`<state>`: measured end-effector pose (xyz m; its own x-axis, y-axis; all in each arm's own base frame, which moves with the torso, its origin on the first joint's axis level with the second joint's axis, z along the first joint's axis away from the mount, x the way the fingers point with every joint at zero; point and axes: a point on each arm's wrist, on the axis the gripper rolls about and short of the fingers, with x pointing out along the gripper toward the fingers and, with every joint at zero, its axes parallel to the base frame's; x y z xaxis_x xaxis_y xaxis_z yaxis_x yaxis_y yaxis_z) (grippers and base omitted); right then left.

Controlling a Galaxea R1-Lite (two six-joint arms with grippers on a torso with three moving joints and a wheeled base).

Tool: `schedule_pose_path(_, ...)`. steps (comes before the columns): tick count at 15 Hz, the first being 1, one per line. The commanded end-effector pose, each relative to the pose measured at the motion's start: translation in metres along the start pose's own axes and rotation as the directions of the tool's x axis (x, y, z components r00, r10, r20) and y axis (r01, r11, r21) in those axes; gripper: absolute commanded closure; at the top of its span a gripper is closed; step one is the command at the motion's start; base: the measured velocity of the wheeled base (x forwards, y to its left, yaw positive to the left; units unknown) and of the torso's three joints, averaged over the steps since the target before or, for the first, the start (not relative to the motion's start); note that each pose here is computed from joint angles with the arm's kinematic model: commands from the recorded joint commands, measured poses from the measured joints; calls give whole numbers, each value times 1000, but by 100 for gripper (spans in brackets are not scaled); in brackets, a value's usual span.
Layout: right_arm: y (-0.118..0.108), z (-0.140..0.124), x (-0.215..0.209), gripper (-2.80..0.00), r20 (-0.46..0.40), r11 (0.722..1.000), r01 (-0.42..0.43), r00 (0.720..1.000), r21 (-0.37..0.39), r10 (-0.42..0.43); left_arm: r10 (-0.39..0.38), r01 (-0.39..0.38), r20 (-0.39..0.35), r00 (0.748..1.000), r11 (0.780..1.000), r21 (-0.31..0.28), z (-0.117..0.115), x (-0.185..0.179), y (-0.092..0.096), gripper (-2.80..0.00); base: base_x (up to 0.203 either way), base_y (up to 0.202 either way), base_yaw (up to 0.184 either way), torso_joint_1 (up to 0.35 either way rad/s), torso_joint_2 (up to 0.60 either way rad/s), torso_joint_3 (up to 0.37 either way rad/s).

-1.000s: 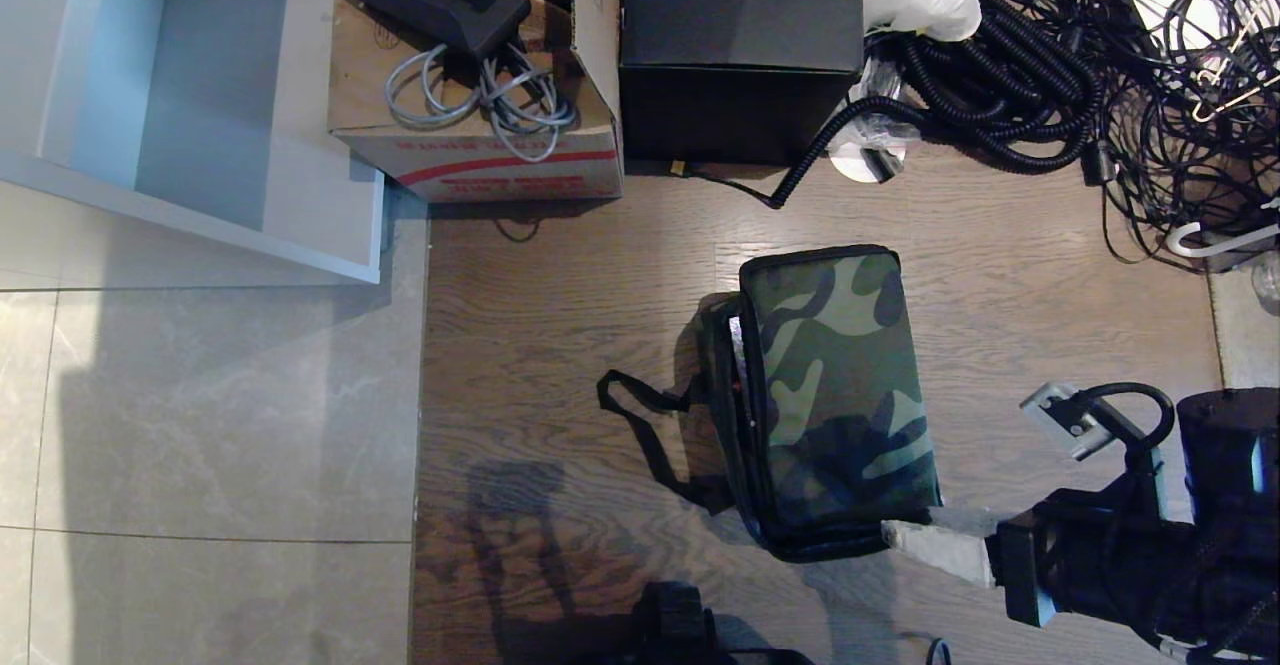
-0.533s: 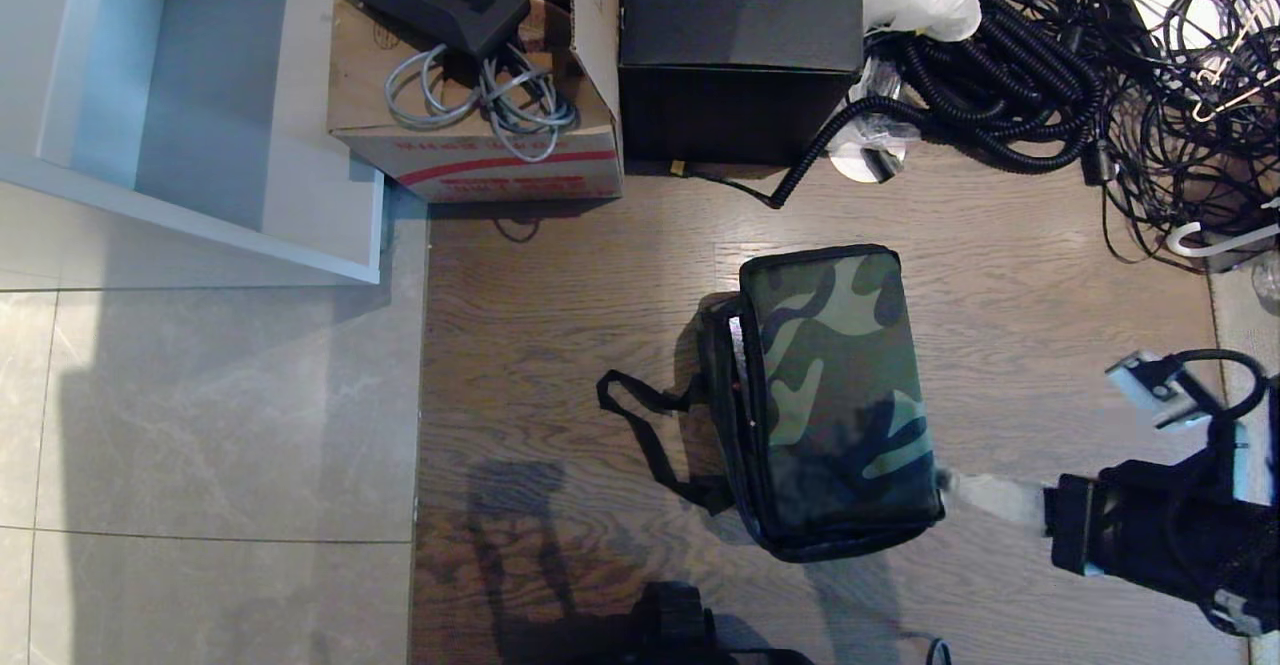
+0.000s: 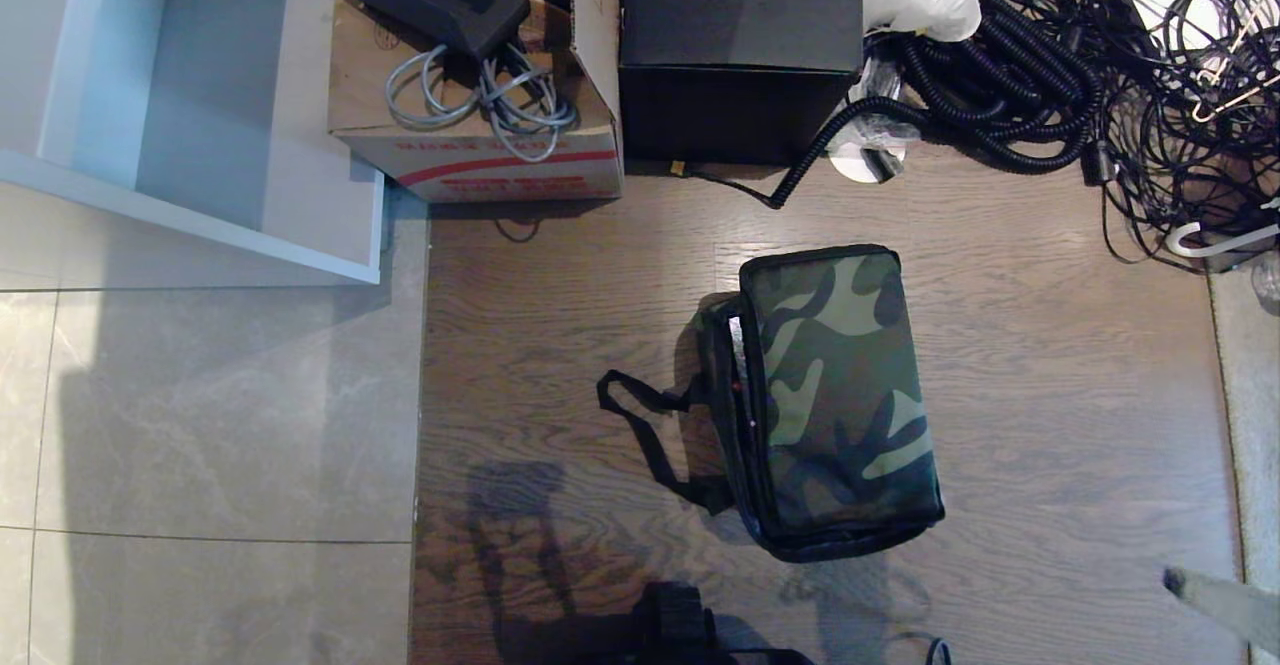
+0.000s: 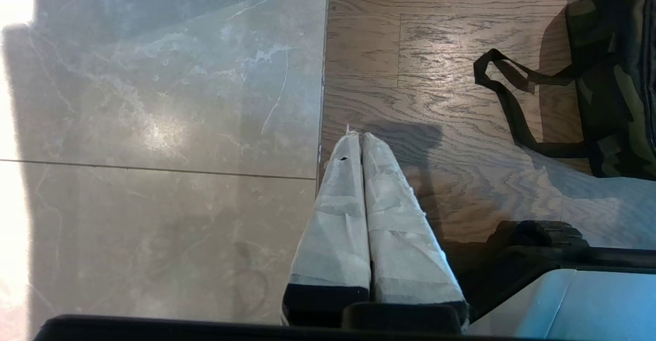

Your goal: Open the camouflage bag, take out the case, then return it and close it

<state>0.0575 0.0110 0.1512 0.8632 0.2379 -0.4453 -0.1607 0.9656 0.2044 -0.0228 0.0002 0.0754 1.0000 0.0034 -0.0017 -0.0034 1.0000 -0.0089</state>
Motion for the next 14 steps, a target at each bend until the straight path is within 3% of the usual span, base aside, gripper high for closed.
schedule_pose_path(1,-3,-31,-39,0,188,995,69,981,-70,-55,0,0,0,1000,1000,0,0,0,0,0,0,0,0,0,0,0)
schedule_pose_path(4,-10,-78,-35,0,227,970,204,959,-133,-170,1,-1,0,1000,1000,0,0,0,0,0,0,0,0,0,0,0)
schedule_pose_path(6,-12,-89,-31,0,294,958,228,940,-172,-171,1,-1,0,1000,1000,0,0,0,0,0,0,0,0,0,0,0)
schedule_pose_path(8,-12,-88,-30,0,366,916,266,919,-300,-146,0,0,0,1000,1000,0,0,0,0,0,0,0,0,0,0,0)
schedule_pose_path(14,-11,-92,-35,0,433,943,237,894,-235,-117,1,-1,0,1000,1000,0,0,0,0,0,0,0,0,0,0,0)
